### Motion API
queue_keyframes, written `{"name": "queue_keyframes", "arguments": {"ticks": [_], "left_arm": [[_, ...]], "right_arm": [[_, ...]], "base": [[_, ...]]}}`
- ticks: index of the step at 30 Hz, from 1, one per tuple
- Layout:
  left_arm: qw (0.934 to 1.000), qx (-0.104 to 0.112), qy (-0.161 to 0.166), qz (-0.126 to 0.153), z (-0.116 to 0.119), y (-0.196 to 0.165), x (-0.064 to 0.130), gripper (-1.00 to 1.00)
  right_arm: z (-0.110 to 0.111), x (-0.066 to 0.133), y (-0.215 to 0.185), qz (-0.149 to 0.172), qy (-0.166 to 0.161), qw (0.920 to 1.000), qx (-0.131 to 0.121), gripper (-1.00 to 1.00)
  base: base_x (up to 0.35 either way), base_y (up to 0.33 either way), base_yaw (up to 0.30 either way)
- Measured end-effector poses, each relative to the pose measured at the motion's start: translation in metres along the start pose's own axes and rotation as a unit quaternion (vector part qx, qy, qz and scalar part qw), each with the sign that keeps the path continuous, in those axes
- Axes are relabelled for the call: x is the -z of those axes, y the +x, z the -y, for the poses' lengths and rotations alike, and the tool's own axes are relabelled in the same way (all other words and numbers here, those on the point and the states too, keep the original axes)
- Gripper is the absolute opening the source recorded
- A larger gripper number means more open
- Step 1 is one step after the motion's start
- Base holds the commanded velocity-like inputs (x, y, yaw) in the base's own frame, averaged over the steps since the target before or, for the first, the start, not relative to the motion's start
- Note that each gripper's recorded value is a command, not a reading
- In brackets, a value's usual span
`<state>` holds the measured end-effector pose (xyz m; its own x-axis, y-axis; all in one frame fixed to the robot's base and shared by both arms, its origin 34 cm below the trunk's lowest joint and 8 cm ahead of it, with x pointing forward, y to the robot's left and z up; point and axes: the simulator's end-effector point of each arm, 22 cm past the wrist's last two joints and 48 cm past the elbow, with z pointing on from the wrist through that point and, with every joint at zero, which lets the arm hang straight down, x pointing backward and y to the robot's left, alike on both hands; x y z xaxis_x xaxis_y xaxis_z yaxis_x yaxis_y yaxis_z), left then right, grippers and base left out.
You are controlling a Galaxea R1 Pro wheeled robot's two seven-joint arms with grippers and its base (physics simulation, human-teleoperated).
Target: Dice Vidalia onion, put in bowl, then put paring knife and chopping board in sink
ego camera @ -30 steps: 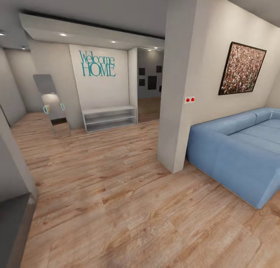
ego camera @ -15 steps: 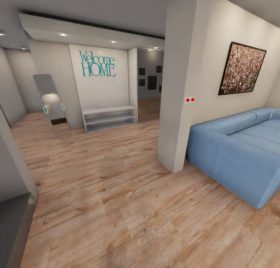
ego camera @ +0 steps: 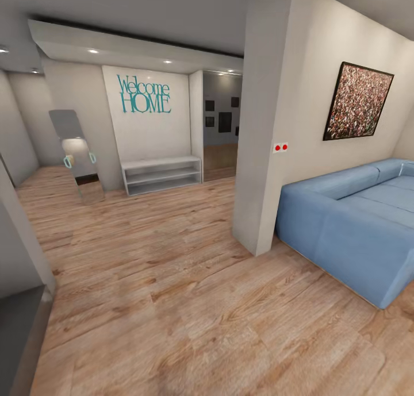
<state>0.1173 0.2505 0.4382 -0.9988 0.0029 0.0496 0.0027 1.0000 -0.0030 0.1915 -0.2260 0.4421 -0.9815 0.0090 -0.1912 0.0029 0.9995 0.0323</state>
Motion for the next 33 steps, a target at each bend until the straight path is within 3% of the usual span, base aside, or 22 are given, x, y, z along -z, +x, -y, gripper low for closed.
{"name": "queue_keyframes", "arguments": {"ticks": [1,7,33], "left_arm": [[1.0000,0.000,0.000,0.000,-0.0001,0.0000,0.0000,1.00],[1.0000,0.000,0.000,0.000,0.0000,0.0000,0.0000,1.00],[1.0000,0.000,0.000,0.000,0.0000,0.0000,0.0000,1.00]], "right_arm": [[0.0000,0.0001,-0.0078,0.018,0.000,0.9998,0.000,1.00],[0.0000,0.0006,-0.0157,0.036,0.000,0.9994,0.000,1.00],[-0.0012,0.0007,-0.0170,0.039,-0.001,0.9992,0.000,1.00]], "base": [[0.000,0.000,0.000],[0.000,0.000,0.000],[0.000,0.000,0.000]]}}
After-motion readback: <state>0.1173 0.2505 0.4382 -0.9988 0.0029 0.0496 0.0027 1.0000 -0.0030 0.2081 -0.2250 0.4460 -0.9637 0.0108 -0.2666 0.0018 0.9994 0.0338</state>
